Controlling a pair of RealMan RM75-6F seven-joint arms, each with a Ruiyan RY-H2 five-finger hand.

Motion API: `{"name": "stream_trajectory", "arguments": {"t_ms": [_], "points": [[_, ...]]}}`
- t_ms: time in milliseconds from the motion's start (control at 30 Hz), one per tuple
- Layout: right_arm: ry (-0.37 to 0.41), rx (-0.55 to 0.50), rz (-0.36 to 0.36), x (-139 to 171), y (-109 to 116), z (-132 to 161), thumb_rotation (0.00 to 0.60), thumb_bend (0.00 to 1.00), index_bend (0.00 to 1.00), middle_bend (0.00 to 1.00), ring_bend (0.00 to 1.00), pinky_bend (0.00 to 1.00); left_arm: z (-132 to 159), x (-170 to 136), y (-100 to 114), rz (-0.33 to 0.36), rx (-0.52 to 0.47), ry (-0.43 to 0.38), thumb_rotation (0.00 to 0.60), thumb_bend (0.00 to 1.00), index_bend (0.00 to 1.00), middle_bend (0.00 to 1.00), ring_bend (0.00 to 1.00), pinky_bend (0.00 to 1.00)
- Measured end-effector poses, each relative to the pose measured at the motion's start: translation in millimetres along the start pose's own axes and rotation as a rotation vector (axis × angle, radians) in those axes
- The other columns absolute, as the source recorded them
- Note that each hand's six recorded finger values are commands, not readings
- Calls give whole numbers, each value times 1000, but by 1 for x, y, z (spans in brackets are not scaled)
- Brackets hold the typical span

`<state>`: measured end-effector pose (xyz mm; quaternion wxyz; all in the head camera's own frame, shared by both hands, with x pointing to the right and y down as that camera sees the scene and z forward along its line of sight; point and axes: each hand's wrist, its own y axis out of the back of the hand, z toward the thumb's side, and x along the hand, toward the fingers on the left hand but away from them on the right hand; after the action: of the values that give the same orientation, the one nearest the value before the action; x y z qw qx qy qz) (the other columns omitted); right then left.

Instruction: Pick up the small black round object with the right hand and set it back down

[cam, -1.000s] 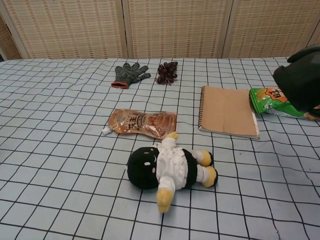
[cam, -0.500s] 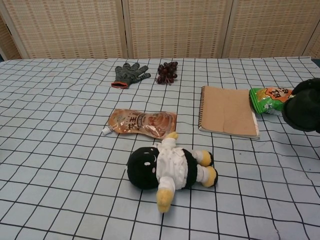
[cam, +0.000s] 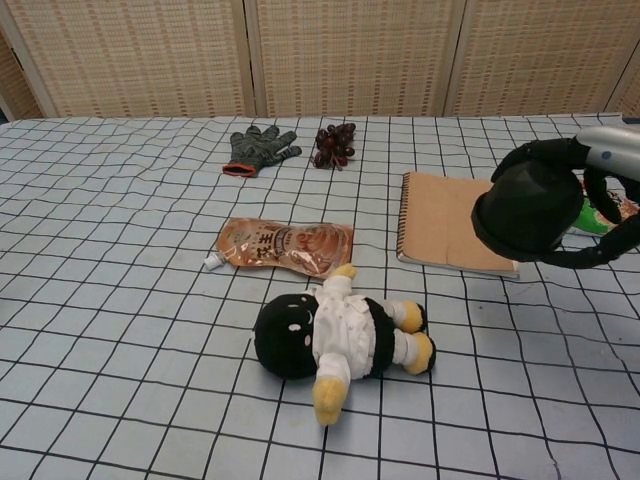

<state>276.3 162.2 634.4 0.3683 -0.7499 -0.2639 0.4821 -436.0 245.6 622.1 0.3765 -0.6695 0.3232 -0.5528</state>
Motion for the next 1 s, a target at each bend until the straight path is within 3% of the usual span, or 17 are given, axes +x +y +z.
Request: {"name": "stream_trajectory", "arguments": {"t_ms": [233,400,567,667,767,867,1000], "points": [[-200,304,58,-3,-17,-61,600,450,780,667,575,678,1,0,-1,-4,6,-3,600,389,291,334,324,491],[-211,385,71,-4,-19,-61,600,450,780,667,574,678,1,0,0,0,0,-3,600,388,291,334,323,491],[-85,262,-21,-5,-5,-31,600,450,780,667,574,678,-2,0,4,13,-8,4,600,388,291,334,323,491],[24,96,-92,-1,7,-9,600,450,779,667,574,679,-2,-1,4,14,-10,3,600,389,291,334,323,491],[103,-75,-118,6,14,3,600,450,779,667,574,680,-1,-1,4,12,-6,1,600,388,291,334,323,491],[119,-174,-111,11,15,2,600,450,779,667,574,680,-1,-1,2,6,-2,2,600,388,291,334,323,491],[73,-161,-82,14,8,-13,600,450,779,667,574,680,0,0,0,-3,7,0,600,389,291,334,323,491]]}}
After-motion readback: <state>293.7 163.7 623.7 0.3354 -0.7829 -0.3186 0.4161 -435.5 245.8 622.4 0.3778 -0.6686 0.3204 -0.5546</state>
